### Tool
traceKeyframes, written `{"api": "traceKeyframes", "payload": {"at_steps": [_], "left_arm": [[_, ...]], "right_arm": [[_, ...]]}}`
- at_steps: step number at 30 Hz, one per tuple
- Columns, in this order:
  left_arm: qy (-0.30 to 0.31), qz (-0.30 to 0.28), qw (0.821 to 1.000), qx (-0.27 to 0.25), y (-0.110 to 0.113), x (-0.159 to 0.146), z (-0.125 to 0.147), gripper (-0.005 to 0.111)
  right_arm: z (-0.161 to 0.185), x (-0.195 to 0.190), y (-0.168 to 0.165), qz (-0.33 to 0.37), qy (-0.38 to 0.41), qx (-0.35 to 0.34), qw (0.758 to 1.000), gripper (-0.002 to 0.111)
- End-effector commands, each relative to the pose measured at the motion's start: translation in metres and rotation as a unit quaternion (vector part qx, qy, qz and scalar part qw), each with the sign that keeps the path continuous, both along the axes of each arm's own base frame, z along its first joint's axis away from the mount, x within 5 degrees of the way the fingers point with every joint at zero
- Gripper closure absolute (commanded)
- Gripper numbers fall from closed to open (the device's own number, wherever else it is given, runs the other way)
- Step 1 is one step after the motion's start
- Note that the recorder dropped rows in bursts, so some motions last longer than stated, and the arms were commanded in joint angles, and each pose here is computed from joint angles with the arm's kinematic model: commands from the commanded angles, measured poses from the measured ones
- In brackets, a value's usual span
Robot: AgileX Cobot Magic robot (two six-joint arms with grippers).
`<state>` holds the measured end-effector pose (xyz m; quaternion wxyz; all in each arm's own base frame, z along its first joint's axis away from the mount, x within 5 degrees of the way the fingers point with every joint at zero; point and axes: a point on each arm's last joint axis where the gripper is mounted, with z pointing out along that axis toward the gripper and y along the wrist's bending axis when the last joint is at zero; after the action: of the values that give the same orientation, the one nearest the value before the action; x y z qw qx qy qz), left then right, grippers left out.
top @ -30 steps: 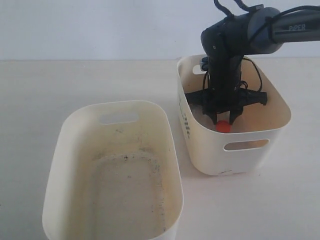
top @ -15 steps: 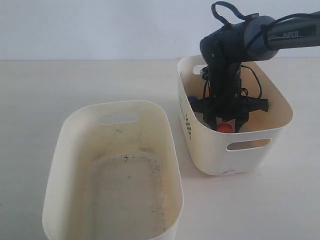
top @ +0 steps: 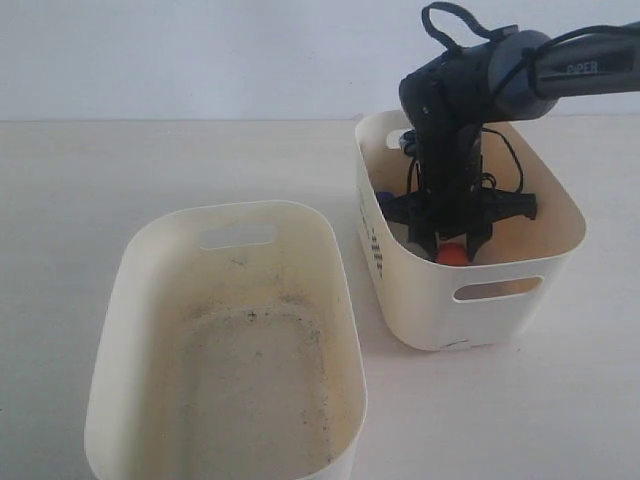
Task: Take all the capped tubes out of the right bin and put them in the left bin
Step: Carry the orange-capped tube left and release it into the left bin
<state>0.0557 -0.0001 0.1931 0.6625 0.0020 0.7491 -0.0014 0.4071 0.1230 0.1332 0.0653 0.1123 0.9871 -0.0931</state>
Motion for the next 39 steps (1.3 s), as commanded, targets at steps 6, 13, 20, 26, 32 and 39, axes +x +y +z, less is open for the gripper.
{"api": "traceKeyframes", "payload": {"at_steps": [6,13,20,26,32,39], "left_arm": [[-0.004,0.000,1.000,-0.008,0.000,0.000,0.002,0.102],[-0.004,0.000,1.000,-0.008,0.000,0.000,0.002,0.102],[-0.004,0.000,1.000,-0.008,0.000,0.000,0.002,0.102],[-0.004,0.000,1.000,-0.008,0.000,0.000,0.002,0.102],[-0.004,0.000,1.000,-0.008,0.000,0.000,0.002,0.102],[-0.004,0.000,1.000,-0.008,0.000,0.000,0.002,0.102]], "right_arm": [[0.085,-0.010,-0.009,0.022,-0.090,0.009,0.996,0.108],[0.159,-0.036,-0.020,0.032,-0.161,0.019,0.986,0.108],[0.207,-0.067,-0.015,0.077,-0.200,0.034,0.976,0.108],[0.223,-0.099,0.029,0.179,-0.191,0.089,0.961,0.108],[0.212,-0.152,0.107,0.285,-0.175,0.139,0.932,0.108],[0.153,-0.178,0.133,0.293,-0.151,0.190,0.925,0.107]]}}
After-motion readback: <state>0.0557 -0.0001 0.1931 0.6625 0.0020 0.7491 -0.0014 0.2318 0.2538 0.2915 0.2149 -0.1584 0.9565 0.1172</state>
